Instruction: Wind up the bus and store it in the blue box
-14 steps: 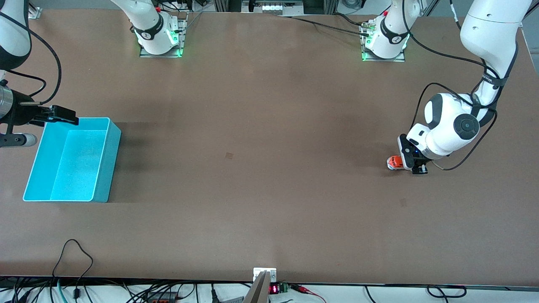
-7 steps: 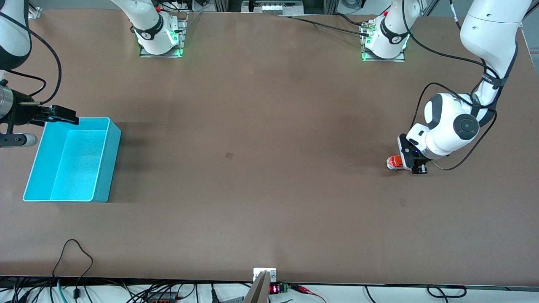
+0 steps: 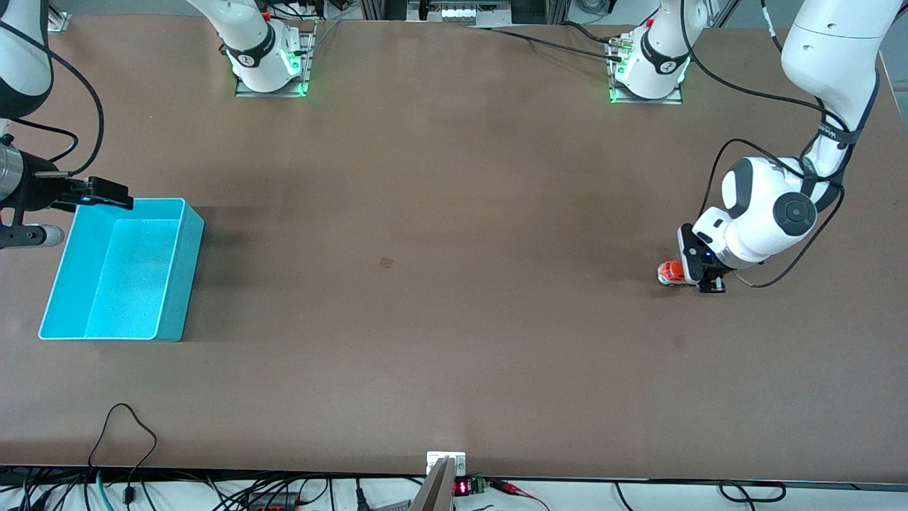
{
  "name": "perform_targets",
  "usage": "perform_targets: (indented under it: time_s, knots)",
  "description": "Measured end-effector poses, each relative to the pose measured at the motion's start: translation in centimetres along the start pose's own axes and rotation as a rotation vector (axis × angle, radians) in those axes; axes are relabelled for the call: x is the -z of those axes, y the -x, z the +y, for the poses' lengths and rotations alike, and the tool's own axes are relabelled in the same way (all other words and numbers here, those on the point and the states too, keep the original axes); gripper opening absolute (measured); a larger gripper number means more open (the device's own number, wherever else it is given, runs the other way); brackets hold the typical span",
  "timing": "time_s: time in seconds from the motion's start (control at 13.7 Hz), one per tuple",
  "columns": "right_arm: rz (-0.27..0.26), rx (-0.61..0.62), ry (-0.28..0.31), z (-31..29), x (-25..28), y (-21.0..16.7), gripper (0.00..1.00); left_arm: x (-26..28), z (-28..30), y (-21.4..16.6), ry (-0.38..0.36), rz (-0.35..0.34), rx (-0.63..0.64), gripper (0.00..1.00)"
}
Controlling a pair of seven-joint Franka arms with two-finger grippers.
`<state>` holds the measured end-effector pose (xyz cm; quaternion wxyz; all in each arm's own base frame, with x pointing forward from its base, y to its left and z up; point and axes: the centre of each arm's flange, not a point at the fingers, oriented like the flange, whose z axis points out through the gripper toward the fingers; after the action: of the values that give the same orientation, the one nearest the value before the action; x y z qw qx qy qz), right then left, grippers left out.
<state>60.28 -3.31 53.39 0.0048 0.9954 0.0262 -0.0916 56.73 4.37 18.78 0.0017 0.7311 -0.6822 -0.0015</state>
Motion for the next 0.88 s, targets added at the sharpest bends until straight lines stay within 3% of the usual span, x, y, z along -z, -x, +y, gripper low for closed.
perform_targets:
  time_s: [0.88]
  knots:
    - [-0.012,-0.001,-0.001,0.1,-0.4,-0.2,1.0,0.0,0.3,11.2,-0.01,0.001,-0.003,0.54]
